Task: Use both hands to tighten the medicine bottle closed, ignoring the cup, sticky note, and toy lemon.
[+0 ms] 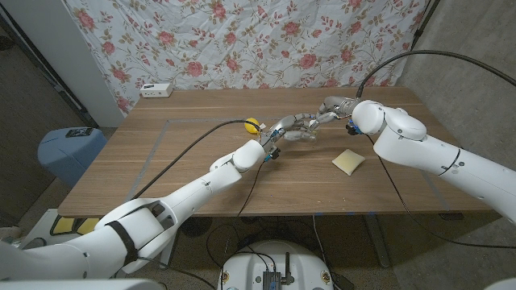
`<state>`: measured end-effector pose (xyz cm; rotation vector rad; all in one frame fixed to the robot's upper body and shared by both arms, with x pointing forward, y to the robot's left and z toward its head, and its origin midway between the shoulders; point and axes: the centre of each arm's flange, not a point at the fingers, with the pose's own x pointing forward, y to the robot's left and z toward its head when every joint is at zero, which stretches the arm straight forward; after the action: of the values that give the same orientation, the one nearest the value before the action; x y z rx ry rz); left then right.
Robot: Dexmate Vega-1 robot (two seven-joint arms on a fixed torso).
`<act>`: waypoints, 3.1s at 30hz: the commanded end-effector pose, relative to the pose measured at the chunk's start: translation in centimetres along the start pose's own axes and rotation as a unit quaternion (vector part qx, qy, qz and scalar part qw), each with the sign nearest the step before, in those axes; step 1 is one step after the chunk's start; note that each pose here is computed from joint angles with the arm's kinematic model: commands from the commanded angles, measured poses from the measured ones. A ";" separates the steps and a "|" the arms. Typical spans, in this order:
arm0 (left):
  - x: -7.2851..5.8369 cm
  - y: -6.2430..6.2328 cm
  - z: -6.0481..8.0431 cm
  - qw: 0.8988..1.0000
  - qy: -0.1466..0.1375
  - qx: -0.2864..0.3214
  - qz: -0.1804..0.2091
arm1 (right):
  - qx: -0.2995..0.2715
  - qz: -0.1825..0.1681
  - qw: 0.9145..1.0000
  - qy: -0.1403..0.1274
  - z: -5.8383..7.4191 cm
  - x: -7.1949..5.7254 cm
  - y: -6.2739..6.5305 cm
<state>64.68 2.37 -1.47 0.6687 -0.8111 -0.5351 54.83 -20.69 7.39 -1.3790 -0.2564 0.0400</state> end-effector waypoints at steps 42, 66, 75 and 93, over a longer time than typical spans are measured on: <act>-0.3 -0.1 0.0 1.000 -0.002 -0.004 0.003 | -0.032 -0.046 0.998 0.031 0.8 0.0 1.2; -0.1 -0.1 -0.1 1.000 0.000 -0.007 0.001 | -0.018 -0.049 0.998 0.021 0.7 -0.2 0.9; -0.1 0.0 -0.1 1.000 0.000 -0.009 0.001 | -0.017 -0.050 0.998 0.016 0.7 -0.6 0.9; -0.2 0.0 -0.1 1.000 -0.002 -0.011 0.003 | -0.001 -0.013 1.000 -0.012 0.5 -1.7 -0.2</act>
<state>64.65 2.51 -1.66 0.6489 -0.8057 -0.5387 53.68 -20.20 6.79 -1.3844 -0.2963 -0.0125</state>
